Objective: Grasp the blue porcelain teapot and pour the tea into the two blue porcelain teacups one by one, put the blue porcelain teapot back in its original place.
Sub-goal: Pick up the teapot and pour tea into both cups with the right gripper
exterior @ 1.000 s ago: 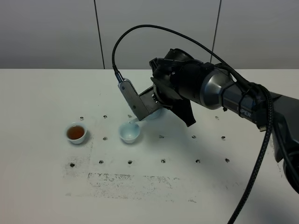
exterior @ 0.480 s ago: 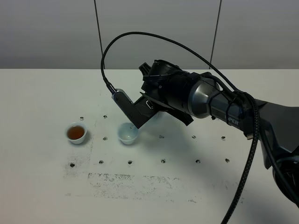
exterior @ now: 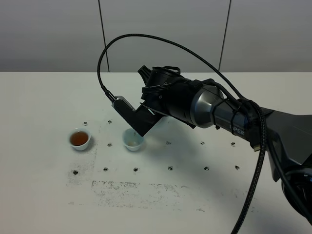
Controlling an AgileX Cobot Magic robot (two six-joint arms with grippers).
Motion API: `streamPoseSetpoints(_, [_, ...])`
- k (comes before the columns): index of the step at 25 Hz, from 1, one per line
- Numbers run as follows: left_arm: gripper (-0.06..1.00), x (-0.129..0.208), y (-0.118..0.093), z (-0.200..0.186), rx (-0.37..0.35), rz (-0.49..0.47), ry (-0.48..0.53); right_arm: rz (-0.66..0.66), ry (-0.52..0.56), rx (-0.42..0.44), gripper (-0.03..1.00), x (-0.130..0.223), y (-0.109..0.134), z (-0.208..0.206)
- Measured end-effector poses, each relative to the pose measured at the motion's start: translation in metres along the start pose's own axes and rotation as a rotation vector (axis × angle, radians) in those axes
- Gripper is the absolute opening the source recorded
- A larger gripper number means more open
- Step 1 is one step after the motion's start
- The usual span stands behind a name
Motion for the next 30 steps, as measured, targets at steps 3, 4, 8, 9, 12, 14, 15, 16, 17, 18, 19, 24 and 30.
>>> streamPoseSetpoints(3, [0.29,0.0000,0.0000,0.0000,0.000,0.000,0.000,-0.010,0.005,0.011,0.06,-0.0005,-0.0023,-0.0004])
streamPoseSetpoints(4, [0.29,0.0000,0.0000,0.0000,0.000,0.000,0.000,-0.014,0.007,0.014,0.06,-0.0009,-0.0030,-0.0003])
streamPoseSetpoints(8, [0.29,0.0000,0.0000,0.0000,0.000,0.000,0.000,-0.032,0.015,0.018,0.06,-0.0026,-0.0036,0.0042])
streamPoseSetpoints(9, [0.29,0.0000,0.0000,0.0000,0.000,0.000,0.000,-0.036,0.015,0.018,0.06,-0.0036,-0.0036,0.0050])
streamPoseSetpoints(12, [0.29,0.0000,0.0000,0.0000,0.000,0.000,0.000,-0.040,0.016,0.020,0.06,-0.0044,-0.0041,0.0057])
streamPoseSetpoints(14, [0.29,0.0000,0.0000,0.0000,0.000,0.000,0.000,-0.052,0.026,0.024,0.06,-0.0033,-0.0051,0.0051])
streamPoseSetpoints(15, [0.29,0.0000,0.0000,0.0000,0.000,0.000,0.000,-0.057,0.030,0.026,0.06,-0.0031,-0.0056,0.0048])
streamPoseSetpoints(16, [0.29,0.0000,0.0000,0.0000,0.000,0.000,0.000,-0.058,0.031,0.027,0.06,-0.0034,-0.0059,0.0045])
streamPoseSetpoints(17, [0.29,0.0000,0.0000,0.0000,0.000,0.000,0.000,-0.059,0.032,0.027,0.06,-0.0032,-0.0059,0.0045])
streamPoseSetpoints(18, [0.29,0.0000,0.0000,0.0000,0.000,0.000,0.000,-0.061,0.034,0.027,0.06,-0.0029,-0.0060,0.0045])
streamPoseSetpoints(19, [0.29,0.0000,0.0000,0.0000,0.000,0.000,0.000,-0.065,0.039,0.028,0.06,-0.0020,-0.0063,0.0045])
streamPoseSetpoints(24, [0.29,0.0000,0.0000,0.0000,0.000,0.000,0.000,-0.083,0.059,0.033,0.06,0.0016,-0.0073,0.0043])
streamPoseSetpoints(30, [0.29,0.0000,0.0000,0.0000,0.000,0.000,0.000,-0.112,0.086,0.041,0.06,0.0051,-0.0095,0.0030])
Point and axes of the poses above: a point on each arm's last joint axis where the gripper is mounted, z pointing out along that axis toward the gripper, y along the wrist's bending axis when the last joint is at zero, x = y × z, the point moved 9 cm from there along z, pointing out along that axis toward the gripper, and after that the axes turned 12 degrees about -z, right-handed, at the moved point
